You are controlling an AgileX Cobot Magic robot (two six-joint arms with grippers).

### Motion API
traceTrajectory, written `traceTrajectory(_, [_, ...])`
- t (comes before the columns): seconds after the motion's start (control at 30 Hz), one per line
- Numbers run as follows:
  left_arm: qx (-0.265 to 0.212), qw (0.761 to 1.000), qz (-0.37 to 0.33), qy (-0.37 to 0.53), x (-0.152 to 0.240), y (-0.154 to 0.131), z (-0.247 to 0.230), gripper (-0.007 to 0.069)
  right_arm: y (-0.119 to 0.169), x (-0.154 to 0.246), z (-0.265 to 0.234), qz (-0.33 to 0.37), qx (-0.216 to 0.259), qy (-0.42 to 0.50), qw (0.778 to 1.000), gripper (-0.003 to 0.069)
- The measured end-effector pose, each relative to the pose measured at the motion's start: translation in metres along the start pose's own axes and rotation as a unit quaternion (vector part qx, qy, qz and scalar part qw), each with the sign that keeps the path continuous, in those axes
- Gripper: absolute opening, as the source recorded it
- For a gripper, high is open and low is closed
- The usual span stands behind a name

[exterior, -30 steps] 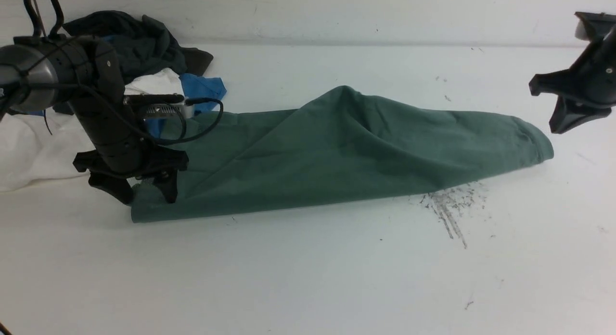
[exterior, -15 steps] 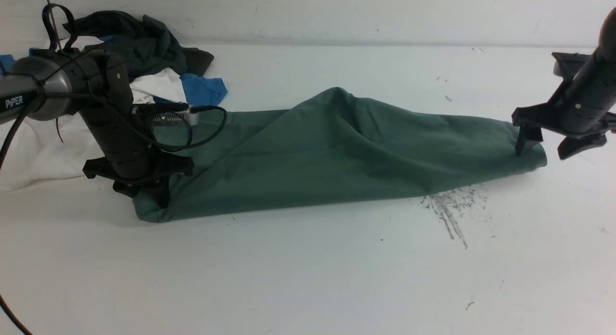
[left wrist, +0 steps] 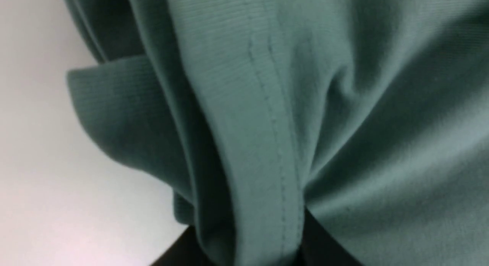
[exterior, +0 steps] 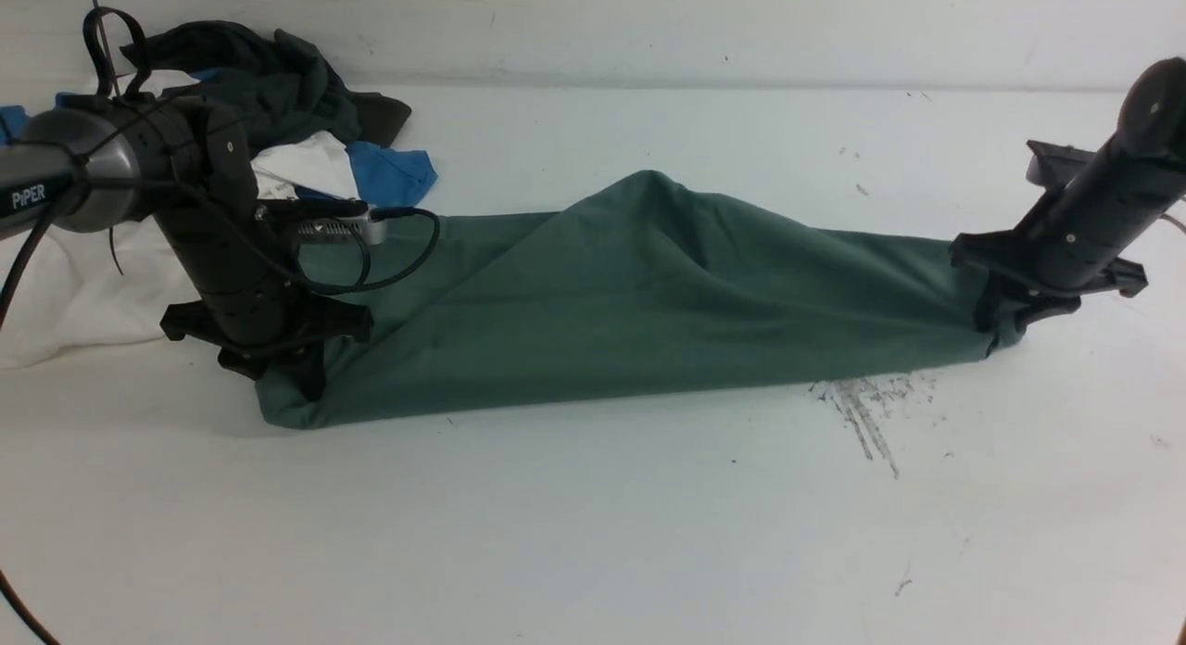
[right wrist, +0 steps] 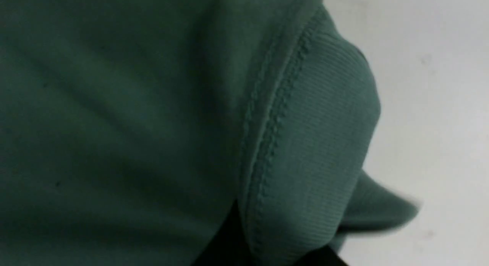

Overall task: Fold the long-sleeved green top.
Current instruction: Use both arms to drag the lower edge of the fabric forward and fold it over the upper edge

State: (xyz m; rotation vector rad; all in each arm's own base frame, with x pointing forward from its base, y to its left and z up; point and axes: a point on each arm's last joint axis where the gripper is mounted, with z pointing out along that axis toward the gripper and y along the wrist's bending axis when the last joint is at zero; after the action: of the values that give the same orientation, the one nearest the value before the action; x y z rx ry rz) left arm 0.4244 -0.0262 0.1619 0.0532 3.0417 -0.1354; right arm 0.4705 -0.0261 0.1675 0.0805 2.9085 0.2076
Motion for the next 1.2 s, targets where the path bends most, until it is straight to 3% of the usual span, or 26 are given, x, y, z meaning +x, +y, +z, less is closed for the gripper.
traceTrajectory(0.27, [0.005, 1.0, 0.002, 0.019, 0.039, -0.004, -0.035, 0.0146, 0.002, 0.037, -0.05, -0.007, 0.031, 0.038, 0.999, 0.001])
traceTrajectory(0.33, [0.004, 0.999, -0.007, 0.037, 0.074, -0.004, -0.044, 0.0146, 0.007, 0.078, -0.077, 0.011, 0.033, 0.053, 0.998, 0.001])
traceTrajectory(0.37, [0.003, 0.999, -0.01, 0.045, 0.08, -0.004, -0.041, 0.0146, 0.007, 0.078, -0.077, 0.012, 0.033, 0.053, 0.998, 0.001])
traceTrajectory(0.4, [0.001, 0.998, -0.018, 0.058, 0.105, -0.003, -0.046, 0.0146, 0.01, 0.114, -0.093, 0.02, 0.034, 0.065, 0.997, 0.001])
traceTrajectory(0.5, [0.001, 0.998, -0.024, 0.061, 0.14, -0.004, -0.058, 0.0146, 0.012, 0.16, -0.11, 0.028, 0.039, 0.077, 0.996, 0.001])
traceTrajectory(0.53, [0.001, 0.998, -0.024, 0.064, 0.164, -0.004, -0.063, 0.0146, 0.012, 0.195, -0.121, 0.03, 0.047, 0.081, 0.995, 0.001])
traceTrajectory(0.73, [0.004, 0.999, -0.023, 0.032, 0.214, -0.006, -0.089, 0.0146, 0.016, 0.265, -0.156, 0.039, 0.063, 0.019, 0.997, 0.0018])
traceTrajectory(0.97, [0.006, 0.999, -0.022, 0.048, 0.23, -0.007, -0.096, 0.016, 0.014, 0.298, -0.186, 0.014, 0.099, -0.061, 0.993, 0.0158])
traceTrajectory(1.2, [-0.003, 0.997, -0.023, 0.067, 0.234, -0.005, -0.096, 0.0296, 0.014, 0.295, -0.173, 0.02, 0.088, -0.025, 0.996, 0.0266])
